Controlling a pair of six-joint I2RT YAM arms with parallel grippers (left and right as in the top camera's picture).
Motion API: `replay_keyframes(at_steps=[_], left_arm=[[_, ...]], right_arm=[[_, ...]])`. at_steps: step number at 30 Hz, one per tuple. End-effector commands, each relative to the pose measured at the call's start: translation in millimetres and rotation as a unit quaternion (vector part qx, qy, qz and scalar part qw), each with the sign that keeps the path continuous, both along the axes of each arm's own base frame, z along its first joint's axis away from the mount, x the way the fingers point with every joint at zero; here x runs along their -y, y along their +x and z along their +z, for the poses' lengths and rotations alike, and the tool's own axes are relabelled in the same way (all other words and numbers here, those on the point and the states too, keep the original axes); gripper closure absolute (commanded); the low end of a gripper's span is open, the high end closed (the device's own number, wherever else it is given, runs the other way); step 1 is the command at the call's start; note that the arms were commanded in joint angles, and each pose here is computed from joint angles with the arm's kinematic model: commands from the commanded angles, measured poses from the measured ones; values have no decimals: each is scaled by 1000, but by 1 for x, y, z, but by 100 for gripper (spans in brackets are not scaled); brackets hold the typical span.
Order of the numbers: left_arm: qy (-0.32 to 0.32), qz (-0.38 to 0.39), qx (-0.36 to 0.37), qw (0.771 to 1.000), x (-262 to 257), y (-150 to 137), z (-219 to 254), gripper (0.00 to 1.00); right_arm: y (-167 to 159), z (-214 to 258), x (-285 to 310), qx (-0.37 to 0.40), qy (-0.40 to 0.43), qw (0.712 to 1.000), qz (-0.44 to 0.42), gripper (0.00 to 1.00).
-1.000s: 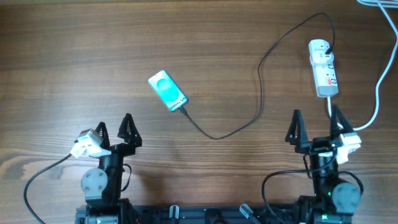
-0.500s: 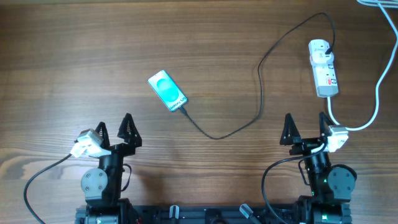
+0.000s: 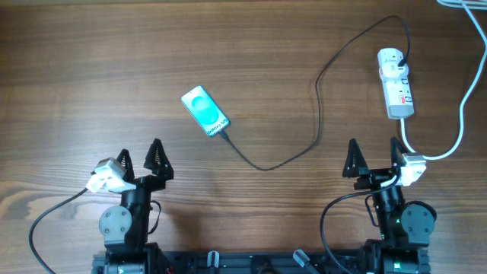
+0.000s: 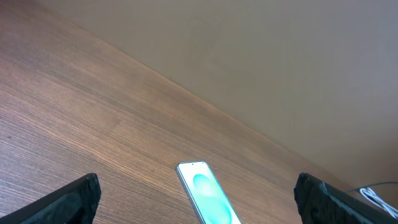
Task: Plug charger to phone and switch on socket
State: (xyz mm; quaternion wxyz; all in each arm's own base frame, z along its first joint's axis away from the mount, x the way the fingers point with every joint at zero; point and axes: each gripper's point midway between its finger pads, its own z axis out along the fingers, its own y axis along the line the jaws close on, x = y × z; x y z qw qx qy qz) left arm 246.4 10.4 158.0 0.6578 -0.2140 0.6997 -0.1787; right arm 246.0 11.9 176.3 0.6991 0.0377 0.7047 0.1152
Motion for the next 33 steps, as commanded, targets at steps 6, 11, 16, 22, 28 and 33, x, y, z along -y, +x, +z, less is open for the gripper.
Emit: replay_keyframes(at_steps=[6,11,16,22,28,33], left_arm=[[8,7,-2,1000,-3,-1,-1,0],[8,7,-2,1000,-3,-1,-1,0],[8,7,-2,1000,-3,-1,-1,0],[8,7,-2,1000,-3,-1,-1,0],[8,7,-2,1000,-3,-1,-1,0],[8,7,-4,1000,-3,-1,-2,0]], right_arm=[[0,0,-2,22,-188,982,3,0],[0,0,-2,21,-184,983,3,0],[0,0,-2,21,-184,983,3,0],[0,0,-2,21,-184,983,3,0],[0,0,-2,21,-184,983,3,0],[0,0,-2,21,-184,983,3,0]])
